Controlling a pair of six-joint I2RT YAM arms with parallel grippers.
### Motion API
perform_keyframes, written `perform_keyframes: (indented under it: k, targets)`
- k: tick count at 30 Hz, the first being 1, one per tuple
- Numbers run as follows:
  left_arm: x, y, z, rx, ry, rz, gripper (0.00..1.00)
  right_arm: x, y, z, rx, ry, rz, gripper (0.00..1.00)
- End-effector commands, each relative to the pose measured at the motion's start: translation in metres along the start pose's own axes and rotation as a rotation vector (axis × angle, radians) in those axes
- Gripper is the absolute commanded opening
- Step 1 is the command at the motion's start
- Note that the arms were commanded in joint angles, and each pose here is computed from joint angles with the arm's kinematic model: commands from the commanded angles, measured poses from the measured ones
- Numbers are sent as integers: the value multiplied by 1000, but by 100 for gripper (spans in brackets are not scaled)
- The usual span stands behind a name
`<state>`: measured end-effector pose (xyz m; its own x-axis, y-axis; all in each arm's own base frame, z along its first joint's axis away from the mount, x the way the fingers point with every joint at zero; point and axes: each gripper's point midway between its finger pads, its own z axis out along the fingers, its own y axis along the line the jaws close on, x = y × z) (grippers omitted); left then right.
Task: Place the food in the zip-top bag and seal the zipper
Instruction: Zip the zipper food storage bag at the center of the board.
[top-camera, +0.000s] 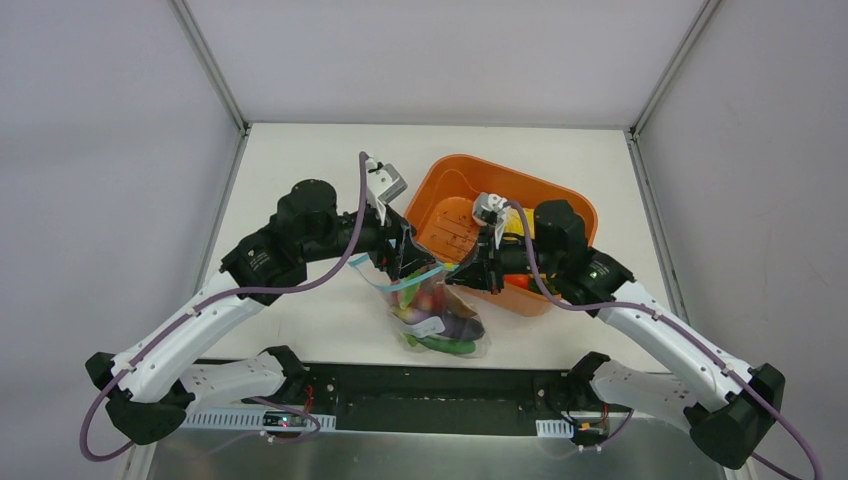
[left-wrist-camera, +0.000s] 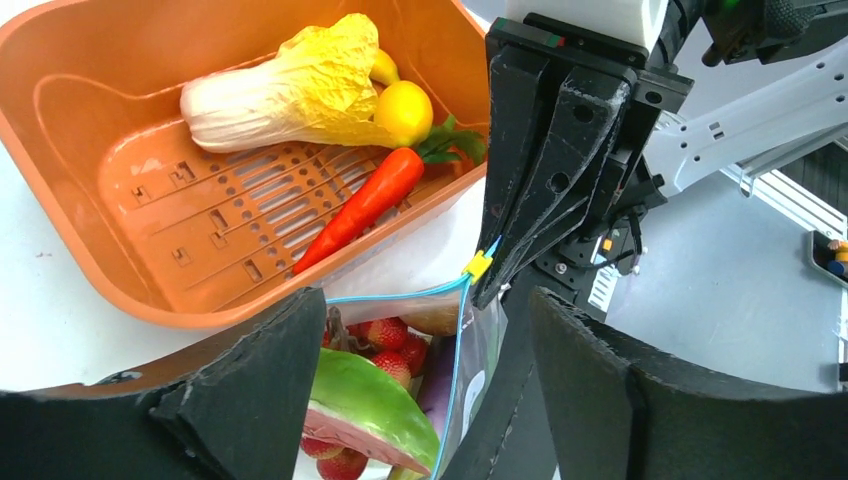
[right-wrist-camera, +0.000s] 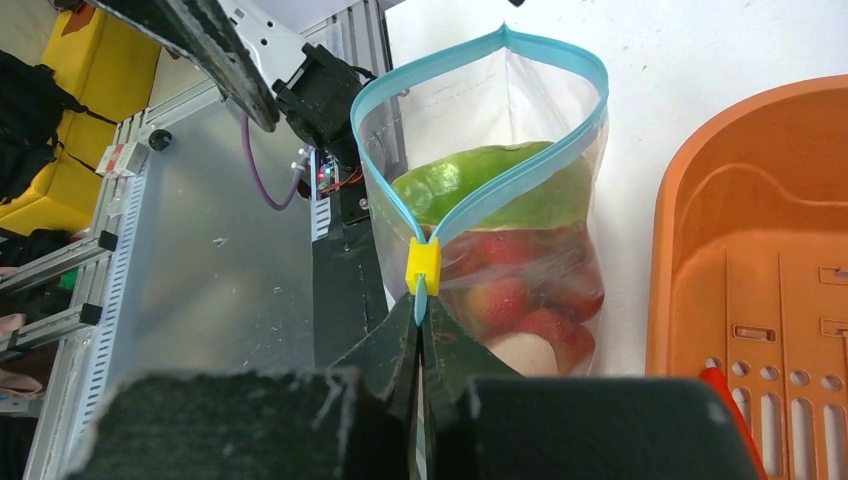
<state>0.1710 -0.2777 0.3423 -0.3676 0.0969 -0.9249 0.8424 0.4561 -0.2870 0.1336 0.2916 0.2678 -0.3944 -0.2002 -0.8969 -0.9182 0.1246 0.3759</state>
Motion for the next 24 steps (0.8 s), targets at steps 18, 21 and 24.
perform_keyframes:
  k: [18, 21, 24]
  targets:
    - [18, -38, 33, 238, 75, 69, 57, -19, 21, -14, -44, -94, -122, 0]
    - [18, -31, 41, 211, 71, 85, 52, -12, 13, -9, -34, -65, -103, 0]
    - [16, -29, 42, 213, 45, 136, 52, -10, 13, -9, -32, -59, -97, 0]
